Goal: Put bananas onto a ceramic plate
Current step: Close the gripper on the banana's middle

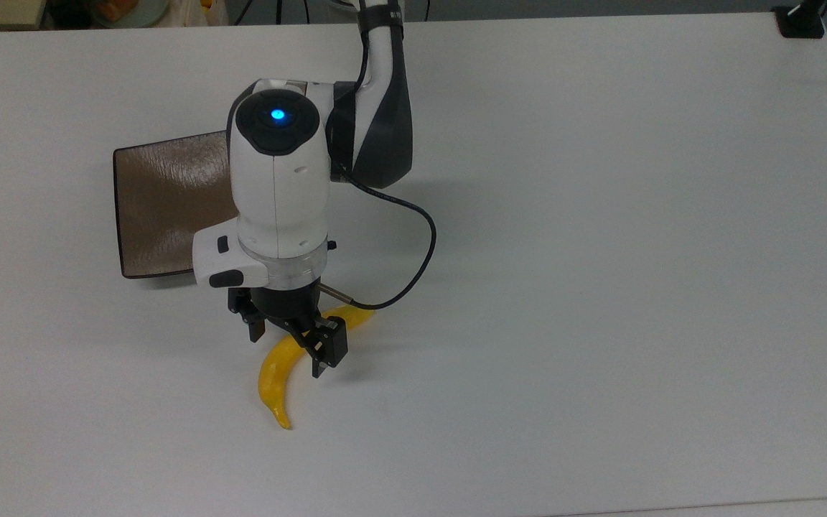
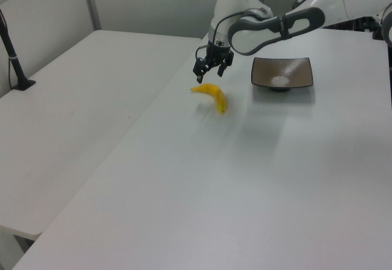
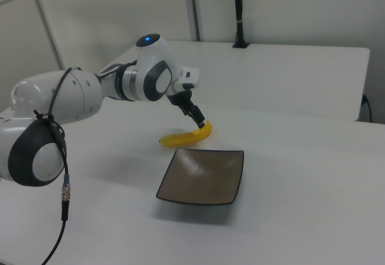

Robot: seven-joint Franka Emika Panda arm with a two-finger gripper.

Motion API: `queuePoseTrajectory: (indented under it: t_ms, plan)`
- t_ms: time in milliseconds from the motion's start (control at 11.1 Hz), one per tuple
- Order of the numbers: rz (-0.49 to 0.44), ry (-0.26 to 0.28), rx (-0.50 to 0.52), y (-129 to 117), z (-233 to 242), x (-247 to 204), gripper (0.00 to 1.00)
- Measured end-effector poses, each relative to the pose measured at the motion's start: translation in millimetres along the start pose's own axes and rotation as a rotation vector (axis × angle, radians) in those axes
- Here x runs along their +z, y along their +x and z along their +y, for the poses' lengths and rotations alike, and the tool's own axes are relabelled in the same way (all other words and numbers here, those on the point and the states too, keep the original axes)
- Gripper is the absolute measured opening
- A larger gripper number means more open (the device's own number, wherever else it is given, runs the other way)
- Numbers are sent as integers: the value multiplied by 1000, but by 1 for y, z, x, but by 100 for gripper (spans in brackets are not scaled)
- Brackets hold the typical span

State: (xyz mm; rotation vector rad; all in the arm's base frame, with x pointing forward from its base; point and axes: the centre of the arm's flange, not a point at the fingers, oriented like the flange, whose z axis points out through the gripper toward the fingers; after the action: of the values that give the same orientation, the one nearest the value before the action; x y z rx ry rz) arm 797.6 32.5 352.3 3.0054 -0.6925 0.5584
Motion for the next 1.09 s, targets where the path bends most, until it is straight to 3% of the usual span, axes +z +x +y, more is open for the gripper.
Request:
queuePoseTrajectory:
  t_ms: [723,904,1085]
  plan:
    - [6,-54,-49,-10,5,37,99]
    - [-3,-59,-51,-13,5,44,93]
    - [-4,-60,-52,-13,6,45,72]
